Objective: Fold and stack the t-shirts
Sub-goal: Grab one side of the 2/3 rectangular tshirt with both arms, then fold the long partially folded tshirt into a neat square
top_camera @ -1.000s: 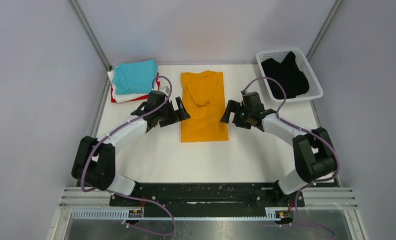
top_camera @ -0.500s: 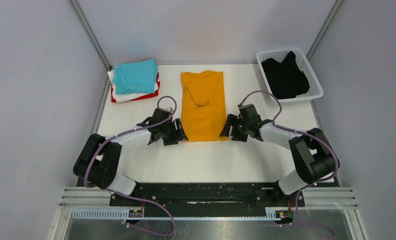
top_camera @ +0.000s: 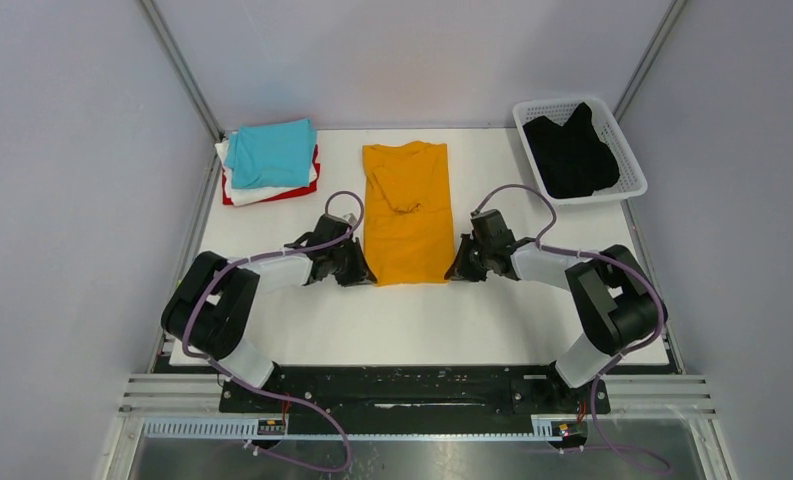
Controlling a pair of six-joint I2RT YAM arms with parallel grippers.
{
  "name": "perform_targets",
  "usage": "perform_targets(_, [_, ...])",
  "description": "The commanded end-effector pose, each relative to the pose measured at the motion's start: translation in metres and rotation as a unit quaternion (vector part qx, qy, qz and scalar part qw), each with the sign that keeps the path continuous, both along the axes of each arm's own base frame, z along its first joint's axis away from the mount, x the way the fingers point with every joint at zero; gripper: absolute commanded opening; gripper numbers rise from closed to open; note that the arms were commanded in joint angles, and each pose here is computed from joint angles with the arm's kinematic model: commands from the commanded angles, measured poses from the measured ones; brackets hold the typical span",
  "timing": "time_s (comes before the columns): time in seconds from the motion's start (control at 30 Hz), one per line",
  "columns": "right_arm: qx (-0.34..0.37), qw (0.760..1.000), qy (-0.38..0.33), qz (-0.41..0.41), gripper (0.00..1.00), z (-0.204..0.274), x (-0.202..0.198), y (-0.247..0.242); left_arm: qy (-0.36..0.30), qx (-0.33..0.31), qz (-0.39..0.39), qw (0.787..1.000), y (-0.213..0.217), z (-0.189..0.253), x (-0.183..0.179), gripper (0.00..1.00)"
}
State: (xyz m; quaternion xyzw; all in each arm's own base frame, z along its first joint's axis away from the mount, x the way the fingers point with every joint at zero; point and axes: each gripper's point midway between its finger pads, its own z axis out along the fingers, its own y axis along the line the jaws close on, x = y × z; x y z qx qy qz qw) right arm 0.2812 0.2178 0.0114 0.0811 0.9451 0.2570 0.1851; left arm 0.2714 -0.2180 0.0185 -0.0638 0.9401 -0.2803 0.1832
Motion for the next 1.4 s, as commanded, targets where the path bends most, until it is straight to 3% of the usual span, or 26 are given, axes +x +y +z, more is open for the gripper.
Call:
perform_targets(0.0, [0.008, 0.999, 0.025, 0.025, 0.0, 0.006, -0.029, 0.001, 0.006, 0.001, -0.021, 1.0, 0.002, 0.004, -0.025, 0.0])
perform_targets(0.17, [0.031, 0.993, 0.031, 0.108, 0.0, 0.032, -0.094, 0.006, -0.005, -0.012, -0.054, 0.998, 0.003, 0.031, -0.076, 0.0])
perform_targets(0.27, [0.057, 0.986, 0.026, 0.157, 0.0, 0.057, -0.134, 0.008, -0.044, -0.038, -0.071, 0.996, 0.002, 0.069, -0.101, 0.0])
perform_targets(0.47, [0.098, 0.981, -0.067, 0.151, 0.0, 0.113, -0.137, 0.002, -0.144, -0.122, -0.075, 0.979, -0.002, 0.143, -0.113, 0.0])
perform_targets(0.67, [0.057, 0.978, -0.176, 0.096, 0.0, 0.155, -0.087, -0.01, -0.222, -0.104, -0.016, 0.969, -0.004, 0.187, -0.063, 0.0])
perform_targets(0.8, [0.072, 0.982, -0.17, 0.045, 0.0, 0.166, -0.048, -0.018, -0.237, -0.073, 0.038, 0.968, 0.003, 0.2, -0.016, 0.0])
perform_targets(1.07, [0.083, 0.983, -0.164, 0.027, 0.0, 0.179, 0.017, -0.016, -0.238, -0.051, 0.087, 0.966, 0.012, 0.202, 0.064, 0.0])
perform_targets(1.37, [0.088, 0.986, -0.139, 0.009, 0.0, 0.163, 0.082, -0.016, -0.2, -0.026, 0.108, 0.974, 0.016, 0.168, 0.132, 0.0])
